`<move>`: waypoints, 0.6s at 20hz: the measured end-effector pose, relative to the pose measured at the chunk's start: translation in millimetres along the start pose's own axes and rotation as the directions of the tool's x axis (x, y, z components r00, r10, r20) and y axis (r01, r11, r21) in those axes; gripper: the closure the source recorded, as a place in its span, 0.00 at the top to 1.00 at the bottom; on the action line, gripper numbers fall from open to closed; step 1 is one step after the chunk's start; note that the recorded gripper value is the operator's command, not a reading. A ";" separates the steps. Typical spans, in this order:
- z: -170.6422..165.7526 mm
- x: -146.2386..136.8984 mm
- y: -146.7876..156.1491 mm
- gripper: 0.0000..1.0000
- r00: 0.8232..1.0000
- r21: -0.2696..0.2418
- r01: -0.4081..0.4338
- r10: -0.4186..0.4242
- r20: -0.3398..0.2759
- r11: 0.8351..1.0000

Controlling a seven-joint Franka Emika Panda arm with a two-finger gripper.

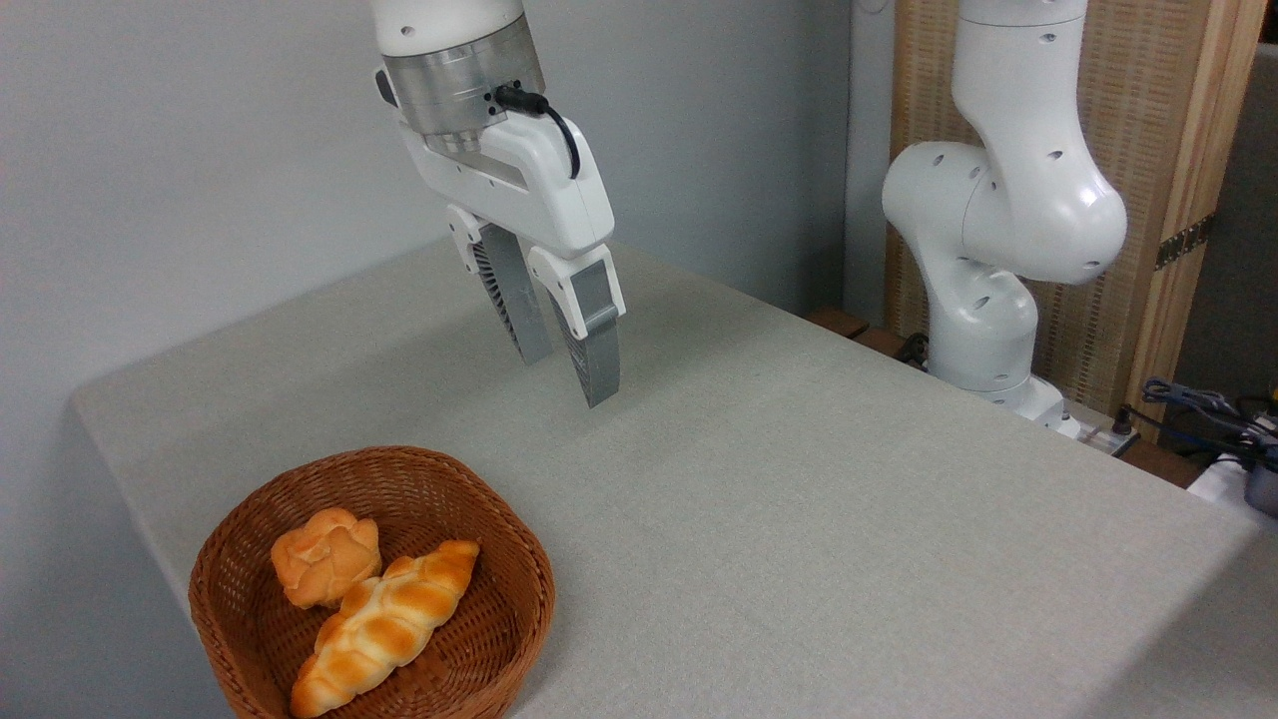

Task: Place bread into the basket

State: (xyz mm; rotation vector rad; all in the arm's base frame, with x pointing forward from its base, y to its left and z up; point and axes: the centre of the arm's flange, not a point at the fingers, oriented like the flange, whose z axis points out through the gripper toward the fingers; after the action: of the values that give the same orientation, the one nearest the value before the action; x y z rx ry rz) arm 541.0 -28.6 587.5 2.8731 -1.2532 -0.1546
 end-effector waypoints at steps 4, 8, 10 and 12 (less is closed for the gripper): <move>-6.1 0.5 -1.4 1.00 1.000 0.025 0.002 -0.002 -0.028 1.000; -11.6 -0.2 -1.0 1.00 0.999 0.042 0.015 -0.013 -0.046 0.999; -11.4 0.6 -1.5 1.00 0.999 0.050 0.016 -0.013 -0.048 0.999; -14.9 3.4 -4.9 1.00 0.998 0.098 0.013 -0.007 -0.062 0.995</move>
State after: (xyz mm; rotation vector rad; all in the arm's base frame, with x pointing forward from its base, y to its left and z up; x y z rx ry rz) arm 548.2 -28.4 601.8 2.9414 -1.2712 -0.0043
